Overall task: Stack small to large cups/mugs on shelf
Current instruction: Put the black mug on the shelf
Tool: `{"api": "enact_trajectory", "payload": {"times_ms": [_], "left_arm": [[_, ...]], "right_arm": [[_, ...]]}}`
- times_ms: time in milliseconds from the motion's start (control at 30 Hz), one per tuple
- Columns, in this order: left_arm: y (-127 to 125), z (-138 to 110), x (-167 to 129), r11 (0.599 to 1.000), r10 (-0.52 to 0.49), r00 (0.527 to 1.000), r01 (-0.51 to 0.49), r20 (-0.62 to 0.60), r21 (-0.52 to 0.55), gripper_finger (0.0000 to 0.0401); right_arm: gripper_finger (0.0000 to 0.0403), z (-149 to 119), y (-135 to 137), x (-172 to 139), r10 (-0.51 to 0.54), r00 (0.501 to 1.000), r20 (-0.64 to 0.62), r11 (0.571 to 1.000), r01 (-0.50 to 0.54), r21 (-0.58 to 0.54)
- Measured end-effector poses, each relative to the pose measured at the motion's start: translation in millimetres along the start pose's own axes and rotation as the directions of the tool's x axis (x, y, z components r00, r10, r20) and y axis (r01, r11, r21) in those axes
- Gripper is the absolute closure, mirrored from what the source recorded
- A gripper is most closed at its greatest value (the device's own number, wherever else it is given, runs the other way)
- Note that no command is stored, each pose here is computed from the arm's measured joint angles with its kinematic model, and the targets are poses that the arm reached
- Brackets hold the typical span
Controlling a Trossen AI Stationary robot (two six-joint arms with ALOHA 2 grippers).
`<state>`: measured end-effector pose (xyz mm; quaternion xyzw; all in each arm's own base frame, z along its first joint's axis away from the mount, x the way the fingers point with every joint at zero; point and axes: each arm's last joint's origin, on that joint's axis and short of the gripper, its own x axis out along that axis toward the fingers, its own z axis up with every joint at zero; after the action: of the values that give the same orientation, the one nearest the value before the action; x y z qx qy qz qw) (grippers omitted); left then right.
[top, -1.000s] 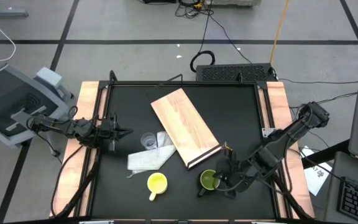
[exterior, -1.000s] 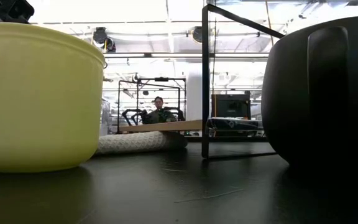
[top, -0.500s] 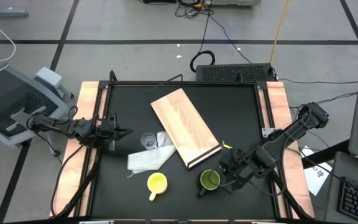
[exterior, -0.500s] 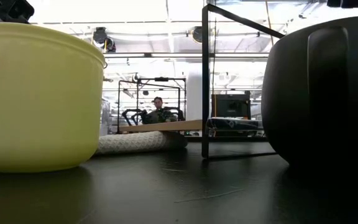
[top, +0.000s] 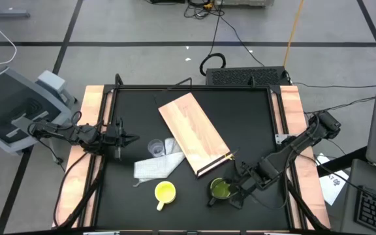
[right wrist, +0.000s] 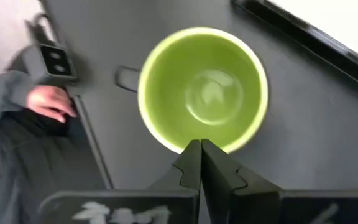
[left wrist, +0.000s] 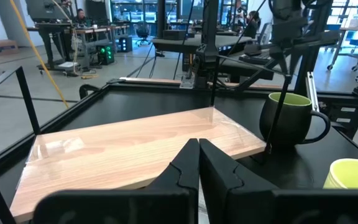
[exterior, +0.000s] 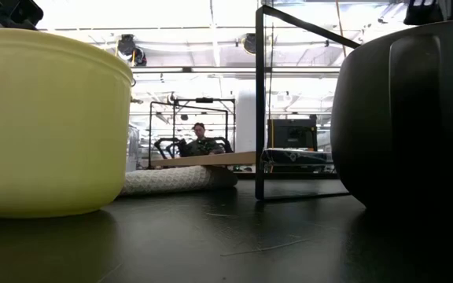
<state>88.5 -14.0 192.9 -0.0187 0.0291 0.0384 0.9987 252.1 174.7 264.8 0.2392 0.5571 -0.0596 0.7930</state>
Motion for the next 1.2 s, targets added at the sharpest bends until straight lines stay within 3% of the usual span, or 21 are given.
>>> {"api": "enact_trajectory", "payload": {"times_ms": [167,567,1200], "left_arm": [[-0.1,-0.1,0.0,1.000,-0.001,1.000,0.001,-0.001,0.000,0.0391],[0.0,0.0,0.0,1.000,0.000,1.000,0.000,0.000,0.000,0.0391],[0.0,0.0,0.0,1.000,-0.001,1.000,0.001,0.000,0.000,0.0391]], "right_arm": [[0.0373,5.1,-3.2,0.4,-0.006,1.000,0.006,1.000,0.005,0.022],[0.0246,10.6,-14.8,0.8,-0.063,0.997,-0.037,0.986,0.068,0.152],[0.0245,5.6,-35.3,36.9,-0.002,0.997,-0.077,0.970,0.021,0.243]]}}
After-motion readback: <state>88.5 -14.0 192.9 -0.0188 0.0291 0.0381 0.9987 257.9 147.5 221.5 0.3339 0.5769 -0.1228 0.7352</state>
